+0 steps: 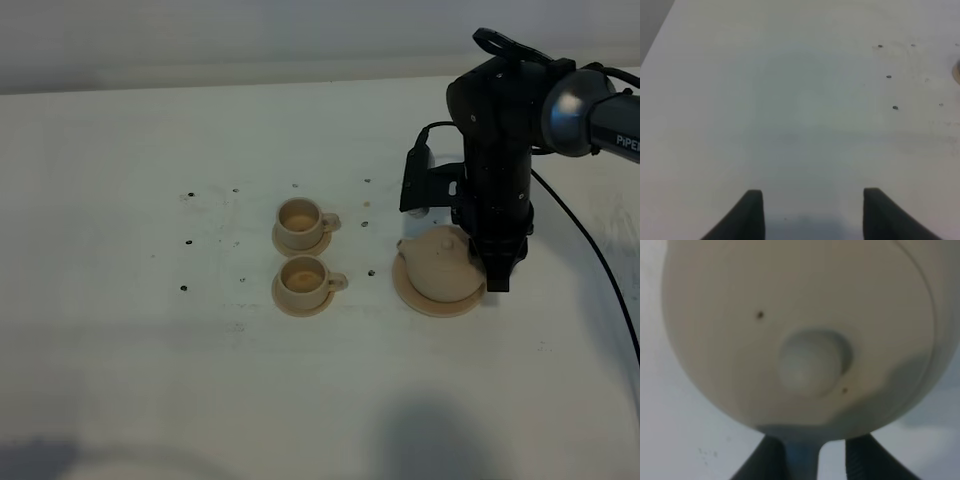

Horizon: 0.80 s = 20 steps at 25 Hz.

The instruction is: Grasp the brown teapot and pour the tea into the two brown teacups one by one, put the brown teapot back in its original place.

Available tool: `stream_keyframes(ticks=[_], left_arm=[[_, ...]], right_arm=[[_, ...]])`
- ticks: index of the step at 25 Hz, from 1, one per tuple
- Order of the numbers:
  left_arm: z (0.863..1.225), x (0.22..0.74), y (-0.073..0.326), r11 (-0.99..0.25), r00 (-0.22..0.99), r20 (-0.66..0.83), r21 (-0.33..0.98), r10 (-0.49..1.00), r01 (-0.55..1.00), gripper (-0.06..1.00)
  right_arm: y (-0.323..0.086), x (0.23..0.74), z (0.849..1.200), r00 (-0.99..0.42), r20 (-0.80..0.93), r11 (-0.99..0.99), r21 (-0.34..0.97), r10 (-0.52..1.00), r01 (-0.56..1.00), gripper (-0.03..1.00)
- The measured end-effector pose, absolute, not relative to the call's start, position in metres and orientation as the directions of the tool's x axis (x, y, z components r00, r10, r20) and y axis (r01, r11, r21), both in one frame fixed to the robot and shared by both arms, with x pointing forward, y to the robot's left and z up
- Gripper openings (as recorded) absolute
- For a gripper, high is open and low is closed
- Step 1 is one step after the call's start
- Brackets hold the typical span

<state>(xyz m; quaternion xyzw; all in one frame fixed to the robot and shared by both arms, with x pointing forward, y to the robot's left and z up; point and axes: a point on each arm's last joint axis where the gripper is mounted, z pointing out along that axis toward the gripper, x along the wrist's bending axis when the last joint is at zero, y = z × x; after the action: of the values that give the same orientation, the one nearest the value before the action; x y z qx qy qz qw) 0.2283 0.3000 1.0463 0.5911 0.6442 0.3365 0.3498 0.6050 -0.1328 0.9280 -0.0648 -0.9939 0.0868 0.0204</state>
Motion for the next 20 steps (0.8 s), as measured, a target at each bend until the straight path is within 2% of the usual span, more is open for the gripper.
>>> stream_keyframes(ticks=[20], left_arm=[[1.0463,0.2283,0.3000,0.075,-0.057,-0.053,0.847,0.997,0.526,0.45]], right_arm=[[-0.1328,0.6052,0.9265,-0.997,0.000,0.965,-0.251,0.073,0.071,0.30]])
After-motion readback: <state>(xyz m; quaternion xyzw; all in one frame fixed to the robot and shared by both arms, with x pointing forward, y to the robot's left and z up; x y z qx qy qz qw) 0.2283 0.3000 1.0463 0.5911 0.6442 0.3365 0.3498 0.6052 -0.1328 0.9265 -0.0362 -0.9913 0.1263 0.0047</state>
